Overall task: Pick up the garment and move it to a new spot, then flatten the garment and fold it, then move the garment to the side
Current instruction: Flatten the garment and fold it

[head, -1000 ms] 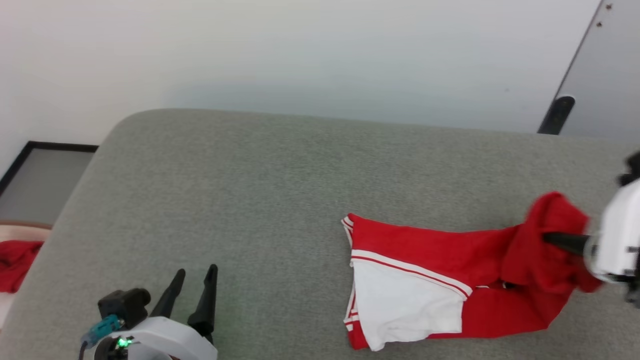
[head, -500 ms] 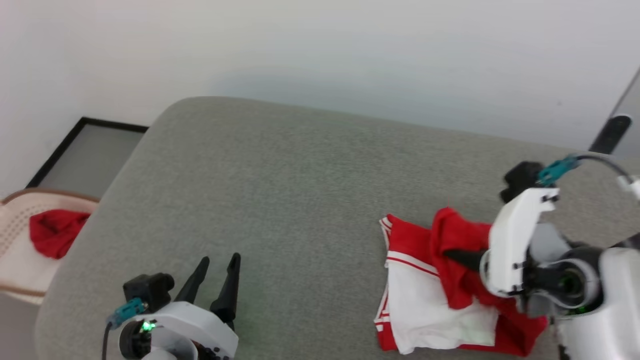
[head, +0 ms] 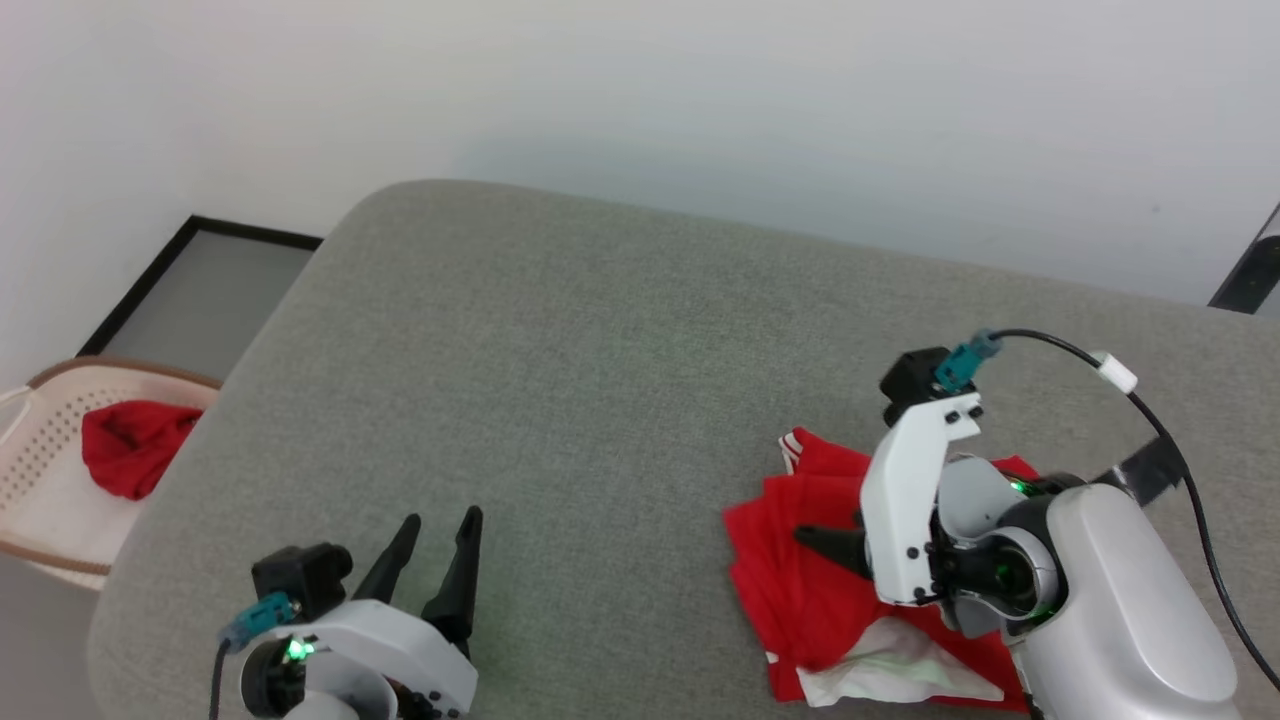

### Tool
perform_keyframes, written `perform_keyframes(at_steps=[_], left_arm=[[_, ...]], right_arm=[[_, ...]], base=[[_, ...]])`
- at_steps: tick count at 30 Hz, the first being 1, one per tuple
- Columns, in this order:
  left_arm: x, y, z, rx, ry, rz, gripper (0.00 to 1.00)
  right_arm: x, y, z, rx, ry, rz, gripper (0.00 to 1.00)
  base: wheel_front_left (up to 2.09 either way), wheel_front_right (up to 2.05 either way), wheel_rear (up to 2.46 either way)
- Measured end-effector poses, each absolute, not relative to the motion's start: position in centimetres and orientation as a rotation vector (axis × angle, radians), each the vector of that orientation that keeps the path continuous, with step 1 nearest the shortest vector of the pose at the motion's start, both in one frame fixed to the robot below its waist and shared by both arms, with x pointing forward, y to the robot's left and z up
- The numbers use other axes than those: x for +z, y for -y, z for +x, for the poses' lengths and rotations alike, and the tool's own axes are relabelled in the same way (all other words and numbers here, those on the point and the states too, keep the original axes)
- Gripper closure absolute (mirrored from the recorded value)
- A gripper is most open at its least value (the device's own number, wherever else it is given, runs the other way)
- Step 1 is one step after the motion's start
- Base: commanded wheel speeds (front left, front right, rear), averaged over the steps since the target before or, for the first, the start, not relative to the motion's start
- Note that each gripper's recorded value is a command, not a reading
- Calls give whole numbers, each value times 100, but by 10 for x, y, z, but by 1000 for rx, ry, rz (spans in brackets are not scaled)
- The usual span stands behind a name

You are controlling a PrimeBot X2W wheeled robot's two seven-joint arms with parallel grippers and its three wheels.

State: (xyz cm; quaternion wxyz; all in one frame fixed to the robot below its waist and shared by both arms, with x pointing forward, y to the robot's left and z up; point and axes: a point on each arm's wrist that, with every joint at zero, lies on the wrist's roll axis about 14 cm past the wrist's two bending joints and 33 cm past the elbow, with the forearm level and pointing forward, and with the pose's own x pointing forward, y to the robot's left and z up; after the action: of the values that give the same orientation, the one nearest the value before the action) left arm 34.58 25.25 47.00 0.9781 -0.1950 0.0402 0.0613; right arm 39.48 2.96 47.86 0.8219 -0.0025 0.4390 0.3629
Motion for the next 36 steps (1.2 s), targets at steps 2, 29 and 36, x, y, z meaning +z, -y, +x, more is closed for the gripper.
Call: perform_keyframes(at_steps=[2,29,36], left_arm=[[470,-252,345,117,-83,-385,0],[486,-214,367,-25,-47,-258,0],[492,-205,373,-54,-24,-220,0]], right_arm=[[486,-33,394,790,-913,-23,0],[603,101,403,591,-21,-109,0],[581,164,394,412,76,-90,0]], base=[[0,0,0],[0,0,0],[0,0,0]])
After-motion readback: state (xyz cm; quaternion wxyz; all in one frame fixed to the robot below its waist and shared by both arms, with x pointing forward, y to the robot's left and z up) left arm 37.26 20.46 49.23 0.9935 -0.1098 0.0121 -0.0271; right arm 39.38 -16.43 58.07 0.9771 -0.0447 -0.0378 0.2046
